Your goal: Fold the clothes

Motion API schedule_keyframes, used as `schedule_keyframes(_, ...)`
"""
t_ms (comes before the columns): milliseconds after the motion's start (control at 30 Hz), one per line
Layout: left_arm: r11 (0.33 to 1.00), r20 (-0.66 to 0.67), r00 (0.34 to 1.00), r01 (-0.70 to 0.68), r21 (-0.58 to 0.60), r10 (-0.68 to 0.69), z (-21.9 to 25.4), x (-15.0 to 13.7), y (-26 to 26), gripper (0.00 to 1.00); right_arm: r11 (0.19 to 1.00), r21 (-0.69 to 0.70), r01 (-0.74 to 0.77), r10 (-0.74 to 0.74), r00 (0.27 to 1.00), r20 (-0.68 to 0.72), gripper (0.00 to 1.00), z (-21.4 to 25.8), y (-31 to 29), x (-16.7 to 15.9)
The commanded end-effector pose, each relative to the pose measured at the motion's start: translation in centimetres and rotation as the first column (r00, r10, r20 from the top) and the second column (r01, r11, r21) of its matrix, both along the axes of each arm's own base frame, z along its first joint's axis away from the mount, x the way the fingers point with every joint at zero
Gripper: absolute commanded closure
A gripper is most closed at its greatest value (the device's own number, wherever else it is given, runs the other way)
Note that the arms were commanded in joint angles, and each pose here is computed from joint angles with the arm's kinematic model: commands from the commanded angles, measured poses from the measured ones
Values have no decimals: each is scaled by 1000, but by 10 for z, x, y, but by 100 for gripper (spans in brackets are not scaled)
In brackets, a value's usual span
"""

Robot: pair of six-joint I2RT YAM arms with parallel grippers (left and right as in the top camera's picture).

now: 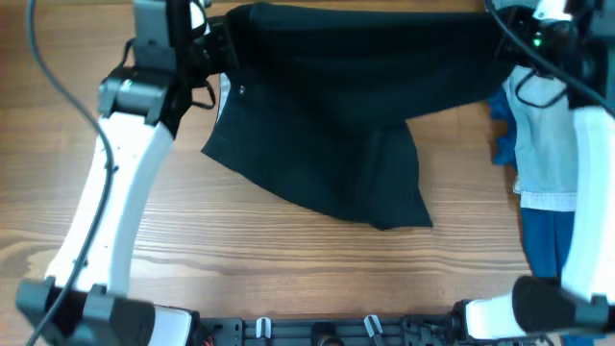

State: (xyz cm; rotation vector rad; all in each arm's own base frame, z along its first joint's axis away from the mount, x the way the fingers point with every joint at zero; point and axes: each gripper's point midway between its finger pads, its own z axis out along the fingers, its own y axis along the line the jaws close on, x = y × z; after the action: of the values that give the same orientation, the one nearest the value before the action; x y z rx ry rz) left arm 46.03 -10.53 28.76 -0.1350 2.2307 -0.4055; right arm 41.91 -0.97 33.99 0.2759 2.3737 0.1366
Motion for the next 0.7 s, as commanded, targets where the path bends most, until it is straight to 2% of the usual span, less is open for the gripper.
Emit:
schedule_keyframes(0, 995, 17, 995, -97, 32, 97, -10, 23, 24, 96, 1000, 26, -9, 10, 999, -47, 96, -25, -4, 22)
schedule_keyframes(200, 990, 41, 990, -134, 43, 132, -24, 47, 36, 96, 995, 71, -76, 86, 983, -160, 96, -95, 5, 64)
schedule_keyframes(333, 985, 11, 985, -171, 38, 170, -64, 76, 55, 96, 994, 61, -94, 103, 981, -165, 96, -129, 4, 92)
schedule_keyframes(500, 988, -67, 986, -149, 31, 151, -116, 92, 54, 96, 994, 47, -101, 107, 985, -133, 96, -137, 2, 109)
schedule_keyframes(667, 982, -95, 978, -190, -9, 188, -138, 101, 56, 96, 992, 61, -113, 119, 986, -118, 96, -134, 5, 111)
